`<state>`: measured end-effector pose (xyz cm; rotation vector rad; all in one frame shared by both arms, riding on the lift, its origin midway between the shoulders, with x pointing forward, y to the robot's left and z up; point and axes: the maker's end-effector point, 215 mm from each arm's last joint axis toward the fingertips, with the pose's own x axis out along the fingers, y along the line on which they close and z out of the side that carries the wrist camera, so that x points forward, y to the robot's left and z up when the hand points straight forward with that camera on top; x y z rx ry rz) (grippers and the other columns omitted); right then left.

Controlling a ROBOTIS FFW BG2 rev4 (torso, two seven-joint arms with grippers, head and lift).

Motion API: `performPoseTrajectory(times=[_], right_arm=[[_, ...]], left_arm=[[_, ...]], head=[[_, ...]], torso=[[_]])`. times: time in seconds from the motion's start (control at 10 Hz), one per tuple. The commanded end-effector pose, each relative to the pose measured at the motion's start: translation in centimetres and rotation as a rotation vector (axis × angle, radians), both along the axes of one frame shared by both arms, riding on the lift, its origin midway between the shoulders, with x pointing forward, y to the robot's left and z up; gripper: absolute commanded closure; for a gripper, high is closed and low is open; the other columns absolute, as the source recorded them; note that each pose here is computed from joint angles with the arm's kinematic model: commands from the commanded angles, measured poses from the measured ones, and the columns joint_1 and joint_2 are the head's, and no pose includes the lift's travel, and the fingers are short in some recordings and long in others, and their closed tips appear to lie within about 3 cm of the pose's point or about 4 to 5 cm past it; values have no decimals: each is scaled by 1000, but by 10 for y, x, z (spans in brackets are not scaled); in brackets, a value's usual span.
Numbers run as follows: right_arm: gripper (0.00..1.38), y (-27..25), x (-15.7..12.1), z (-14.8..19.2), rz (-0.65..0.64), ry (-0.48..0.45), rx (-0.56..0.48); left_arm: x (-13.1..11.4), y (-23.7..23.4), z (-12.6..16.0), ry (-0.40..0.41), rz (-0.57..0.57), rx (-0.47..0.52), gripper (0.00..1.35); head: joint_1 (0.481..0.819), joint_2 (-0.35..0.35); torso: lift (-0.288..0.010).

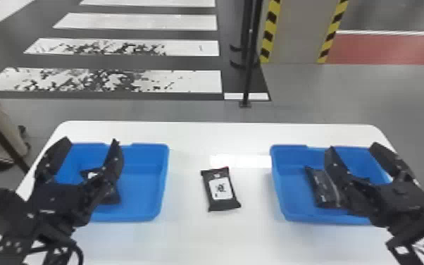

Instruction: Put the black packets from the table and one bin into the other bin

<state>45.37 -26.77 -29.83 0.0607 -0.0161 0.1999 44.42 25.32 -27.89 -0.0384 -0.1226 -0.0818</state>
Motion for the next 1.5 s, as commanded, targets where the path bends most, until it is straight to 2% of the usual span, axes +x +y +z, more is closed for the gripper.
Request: performPoseTrajectory(times=[0.0,0.5,0.8,1.0,1.2,1.4], right_arm=[[163,-2,0,5,-4,-25,-9],[163,-4,-2,4,-21,-20,21],[163,-3,-1,8,-20,-29,-13],[163,0,2,4,-13,6,-18],[163,24,11,7,34,21,-29],[160,67,34,1,143,64,-62]], left_arm=[[0,0,0,0,0,0,211],[0,-1,-1,2,-1,-3,209],[0,-1,-1,4,-2,-7,211],[0,-2,-1,2,-3,-6,209],[1,-5,-1,5,-10,-8,209],[2,-6,-2,8,-12,-8,211]], head=[[695,-18],[695,-25],[695,-25],[695,-24],[695,-20],[695,16]], torso=[[-110],[-110],[-110],[-110],[-110],[-110]])
